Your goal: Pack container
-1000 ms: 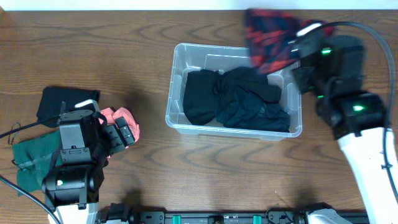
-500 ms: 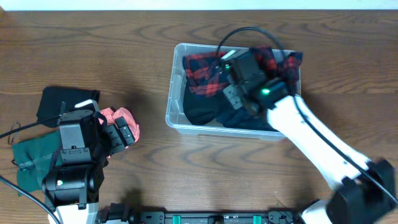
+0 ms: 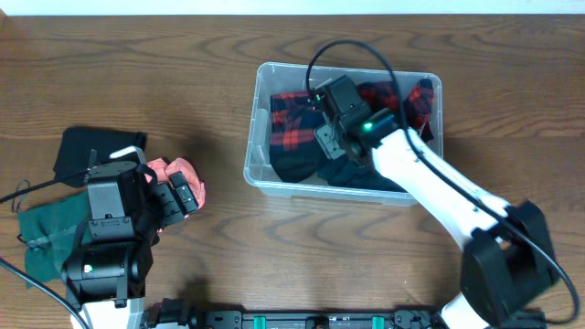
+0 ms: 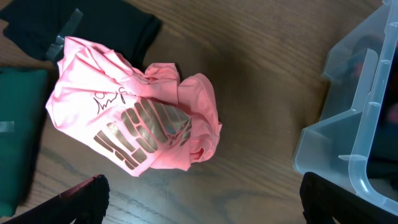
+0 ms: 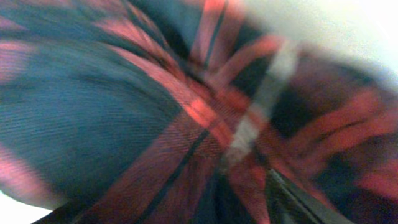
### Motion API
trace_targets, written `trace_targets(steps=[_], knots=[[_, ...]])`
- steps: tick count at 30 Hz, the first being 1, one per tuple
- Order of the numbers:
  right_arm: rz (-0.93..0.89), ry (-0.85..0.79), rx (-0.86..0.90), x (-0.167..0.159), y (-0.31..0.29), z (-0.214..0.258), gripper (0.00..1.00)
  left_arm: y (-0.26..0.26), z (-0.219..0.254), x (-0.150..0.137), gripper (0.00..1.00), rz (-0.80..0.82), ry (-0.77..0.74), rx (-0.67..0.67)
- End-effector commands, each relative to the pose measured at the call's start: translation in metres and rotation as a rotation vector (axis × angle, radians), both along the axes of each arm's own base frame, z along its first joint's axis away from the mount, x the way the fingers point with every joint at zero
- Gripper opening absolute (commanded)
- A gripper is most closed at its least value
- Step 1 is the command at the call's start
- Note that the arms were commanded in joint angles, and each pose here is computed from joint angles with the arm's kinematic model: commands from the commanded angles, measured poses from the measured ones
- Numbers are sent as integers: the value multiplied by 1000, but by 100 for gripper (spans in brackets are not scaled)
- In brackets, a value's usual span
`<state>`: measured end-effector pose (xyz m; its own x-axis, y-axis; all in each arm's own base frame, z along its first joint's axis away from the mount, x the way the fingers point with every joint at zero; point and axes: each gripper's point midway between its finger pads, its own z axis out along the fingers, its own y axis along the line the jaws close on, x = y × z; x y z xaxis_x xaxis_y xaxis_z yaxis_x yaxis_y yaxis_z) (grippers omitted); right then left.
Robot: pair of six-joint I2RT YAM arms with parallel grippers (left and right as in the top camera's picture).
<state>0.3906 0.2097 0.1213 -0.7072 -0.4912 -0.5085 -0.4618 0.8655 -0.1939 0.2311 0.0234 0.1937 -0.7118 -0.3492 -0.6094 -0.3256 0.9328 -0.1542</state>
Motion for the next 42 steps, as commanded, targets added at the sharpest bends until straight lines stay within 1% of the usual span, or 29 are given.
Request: trace_targets(steps=[1, 3, 4, 6, 10, 12, 15, 19, 22, 24, 26, 29, 32, 35, 38, 42], knots=[[10, -254, 145, 11, 9, 112, 57, 3, 6, 1, 98, 21, -12, 4], [4, -322, 183, 14, 4, 138, 44, 3, 6, 1, 98, 21, -13, 4], [0, -334, 190, 14, 3, 142, 36, 3, 6, 1, 98, 21, -13, 4], [8, -314, 203, 13, 5, 137, 28, 3, 6, 1, 98, 21, -13, 4], [37, -167, 234, 8, 23, 89, 25, 3, 6, 1, 98, 21, -13, 4], [25, -68, 239, 5, 32, 55, 22, 3, 6, 1, 98, 21, -13, 4], [13, 111, 250, -2, 46, -6, 21, 3, 6, 1, 98, 21, -13, 4], [47, 333, 250, -25, 62, -77, 17, 3, 6, 1, 98, 21, -13, 4], [20, 403, 229, -32, 61, -106, 18, 3, 6, 1, 98, 21, -13, 4], [8, 400, 217, -31, 56, -106, 19, 3, 6, 1, 98, 21, -13, 4], [-20, 351, 197, -21, 46, -90, 24, 3, 6, 1, 98, 21, -13, 4], [-90, 217, 166, 1, 18, -42, 29, 3, 6, 1, 98, 21, -13, 4], [-182, 58, 155, 16, -22, 20, 34, 3, 6, 1, 98, 21, -13, 4], [-274, -32, 160, 17, -65, 64, 33, 3, 6, 1, 98, 21, -13, 4], [-370, -11, 154, 10, -105, 72, 30, 3, 6, 1, 98, 21, -13, 4], [-470, 115, 128, -7, -137, 41, 26, 3, 6, 1, 98, 21, -13, 4]])
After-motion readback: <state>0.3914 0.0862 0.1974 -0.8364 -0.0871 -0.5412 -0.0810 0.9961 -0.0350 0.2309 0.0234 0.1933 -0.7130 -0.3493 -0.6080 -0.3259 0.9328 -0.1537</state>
